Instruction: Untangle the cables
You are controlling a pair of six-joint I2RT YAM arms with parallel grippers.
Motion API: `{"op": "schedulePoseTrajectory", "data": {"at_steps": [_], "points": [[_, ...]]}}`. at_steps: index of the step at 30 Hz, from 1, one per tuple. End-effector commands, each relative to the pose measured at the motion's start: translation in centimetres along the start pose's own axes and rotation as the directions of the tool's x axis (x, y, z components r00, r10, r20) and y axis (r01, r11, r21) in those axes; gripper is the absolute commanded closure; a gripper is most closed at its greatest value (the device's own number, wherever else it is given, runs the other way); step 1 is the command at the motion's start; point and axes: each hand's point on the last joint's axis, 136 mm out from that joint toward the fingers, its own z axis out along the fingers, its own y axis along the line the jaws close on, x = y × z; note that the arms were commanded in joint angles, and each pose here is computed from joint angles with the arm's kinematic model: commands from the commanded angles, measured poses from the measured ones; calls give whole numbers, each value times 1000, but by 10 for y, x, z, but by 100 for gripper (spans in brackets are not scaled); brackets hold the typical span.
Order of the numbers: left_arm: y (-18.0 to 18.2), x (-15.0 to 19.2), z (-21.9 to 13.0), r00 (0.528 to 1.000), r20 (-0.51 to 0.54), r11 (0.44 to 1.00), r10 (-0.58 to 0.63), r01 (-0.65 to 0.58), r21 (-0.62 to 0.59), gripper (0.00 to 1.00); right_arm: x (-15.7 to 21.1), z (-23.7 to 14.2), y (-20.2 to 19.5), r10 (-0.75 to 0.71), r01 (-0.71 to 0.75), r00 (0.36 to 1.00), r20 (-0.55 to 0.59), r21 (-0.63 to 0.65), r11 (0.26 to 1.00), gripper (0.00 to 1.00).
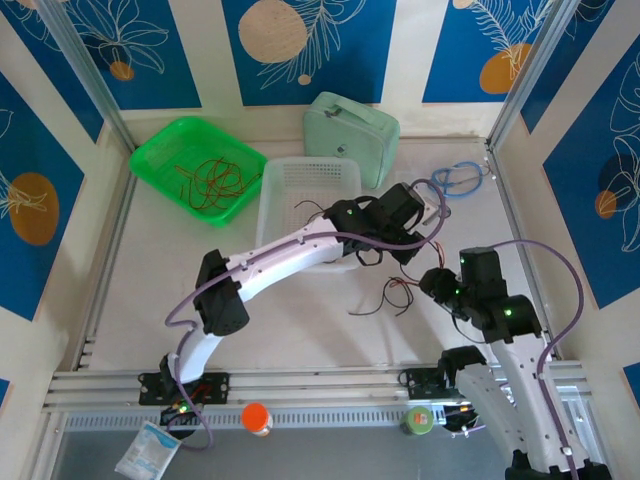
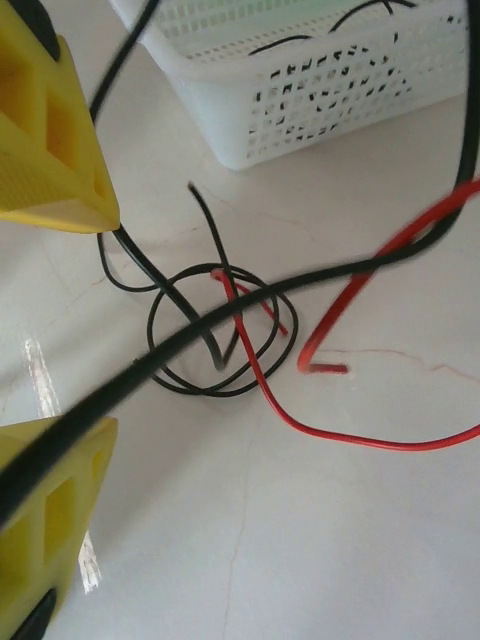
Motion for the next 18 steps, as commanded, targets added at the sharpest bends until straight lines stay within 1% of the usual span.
{"op": "schedulePoseTrajectory", "data": {"at_steps": [1,5,10,14,18], "points": [[-10,-33,-38,995,90,997,-47,42,60,100,0,10,2,61,-61,998,3,-25,998,49],[-13,-35,-47,995,87,997,-50,44,70,100,-12,15,6,75,-72,996,57,-48,996,49],[-5,-21,-40,998,35,999,-44,43,34,100,-40,5,14,42,-31,984,174,-69,997,49],[-4,-14,-33,999,9,998,-45,44,34,100,-53,-7,30,27,1,979,204,-133,991,50],[-4,-12,-28,999,3,998,-46,46,38,100,-57,-12,32,21,7,977,211,-132,991,50]]}}
